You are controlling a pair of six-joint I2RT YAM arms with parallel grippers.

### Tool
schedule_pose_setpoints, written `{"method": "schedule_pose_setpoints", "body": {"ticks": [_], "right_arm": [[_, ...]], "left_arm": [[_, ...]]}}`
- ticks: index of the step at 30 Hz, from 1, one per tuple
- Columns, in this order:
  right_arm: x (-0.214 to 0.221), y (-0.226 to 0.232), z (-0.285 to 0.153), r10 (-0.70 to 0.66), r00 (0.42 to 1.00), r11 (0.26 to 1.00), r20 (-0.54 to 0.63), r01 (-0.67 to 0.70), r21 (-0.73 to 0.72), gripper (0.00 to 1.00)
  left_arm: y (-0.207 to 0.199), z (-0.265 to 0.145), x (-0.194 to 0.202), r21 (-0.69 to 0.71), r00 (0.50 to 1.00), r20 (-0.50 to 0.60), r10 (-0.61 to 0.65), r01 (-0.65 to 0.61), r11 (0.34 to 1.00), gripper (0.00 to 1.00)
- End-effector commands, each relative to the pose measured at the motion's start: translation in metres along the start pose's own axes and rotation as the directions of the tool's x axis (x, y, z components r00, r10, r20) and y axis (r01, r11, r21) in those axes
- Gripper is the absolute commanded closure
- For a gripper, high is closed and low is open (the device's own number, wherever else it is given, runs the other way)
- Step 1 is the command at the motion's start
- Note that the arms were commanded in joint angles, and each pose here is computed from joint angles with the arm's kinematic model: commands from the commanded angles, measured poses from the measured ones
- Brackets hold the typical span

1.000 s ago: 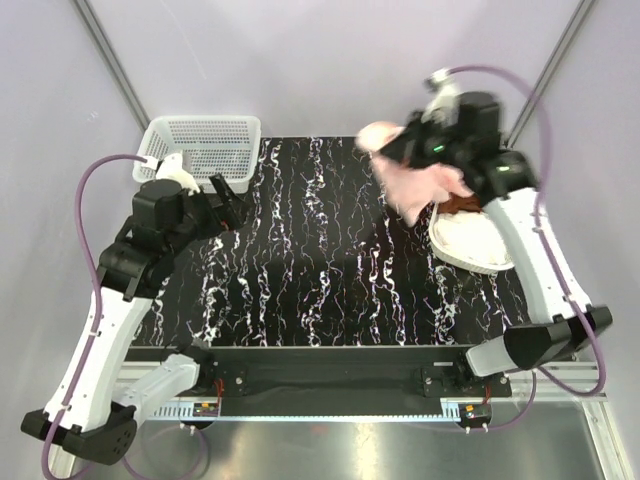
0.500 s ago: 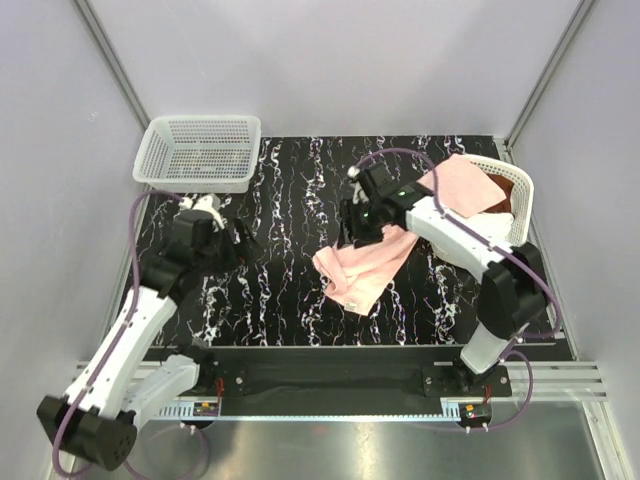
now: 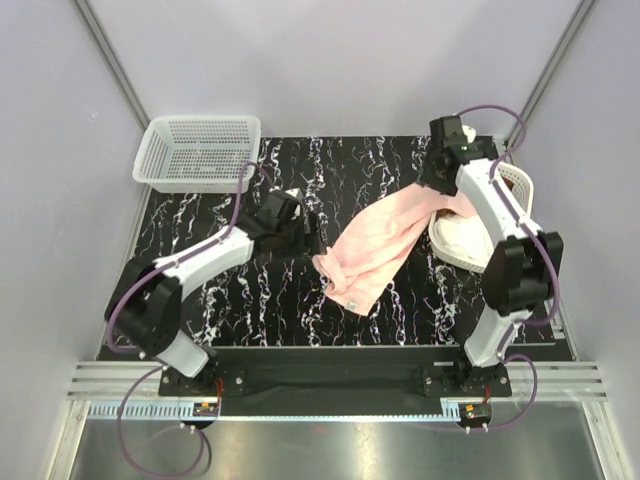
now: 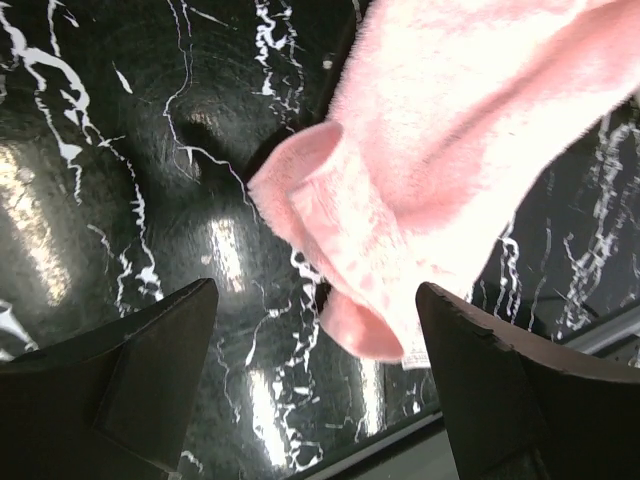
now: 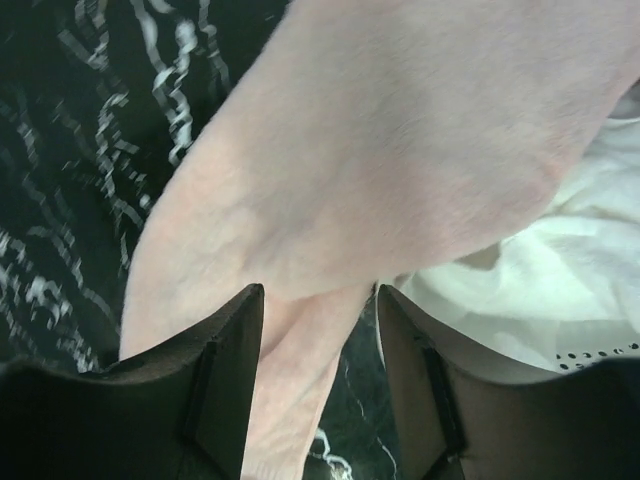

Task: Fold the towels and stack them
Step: Flatten out the crumpled towel

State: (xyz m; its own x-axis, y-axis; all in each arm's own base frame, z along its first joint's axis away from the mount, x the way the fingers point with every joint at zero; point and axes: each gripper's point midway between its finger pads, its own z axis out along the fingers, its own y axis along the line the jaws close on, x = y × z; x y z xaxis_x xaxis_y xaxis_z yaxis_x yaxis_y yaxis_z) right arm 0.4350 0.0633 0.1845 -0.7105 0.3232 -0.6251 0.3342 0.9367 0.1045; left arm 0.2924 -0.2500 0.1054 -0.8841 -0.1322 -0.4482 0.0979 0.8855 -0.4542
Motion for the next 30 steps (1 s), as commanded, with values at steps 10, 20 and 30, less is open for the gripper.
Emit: {"method": "schedule_pose_setpoints", "body": {"ticks": [10, 20, 30], "right_arm": [[0.001, -0.07, 0.049, 0.358, 0.933, 0.927, -0.028, -0.352, 0.127, 0.43], [-0.008, -0.088, 0.067, 0.441, 0.897, 0.888, 0.034, -0.442, 0.123, 0.65], [-0.06, -0.086, 0.022, 0.327, 0.932, 0.94, 0.158, -0.338, 0.051, 1.0]], "left_arm": [[-0.024, 0.055, 0.014, 0.064, 0.999, -0.053, 0.001, 0.002, 0.998, 0.17], [-0.019, 0.052, 0.01, 0.022, 0.998, -0.054, 0.017, -0.016, 1.0, 0.91], [-0.028, -0.047, -0.034, -0.053, 0.991, 0.111, 0.072, -0.067, 0.996, 1.0]]}}
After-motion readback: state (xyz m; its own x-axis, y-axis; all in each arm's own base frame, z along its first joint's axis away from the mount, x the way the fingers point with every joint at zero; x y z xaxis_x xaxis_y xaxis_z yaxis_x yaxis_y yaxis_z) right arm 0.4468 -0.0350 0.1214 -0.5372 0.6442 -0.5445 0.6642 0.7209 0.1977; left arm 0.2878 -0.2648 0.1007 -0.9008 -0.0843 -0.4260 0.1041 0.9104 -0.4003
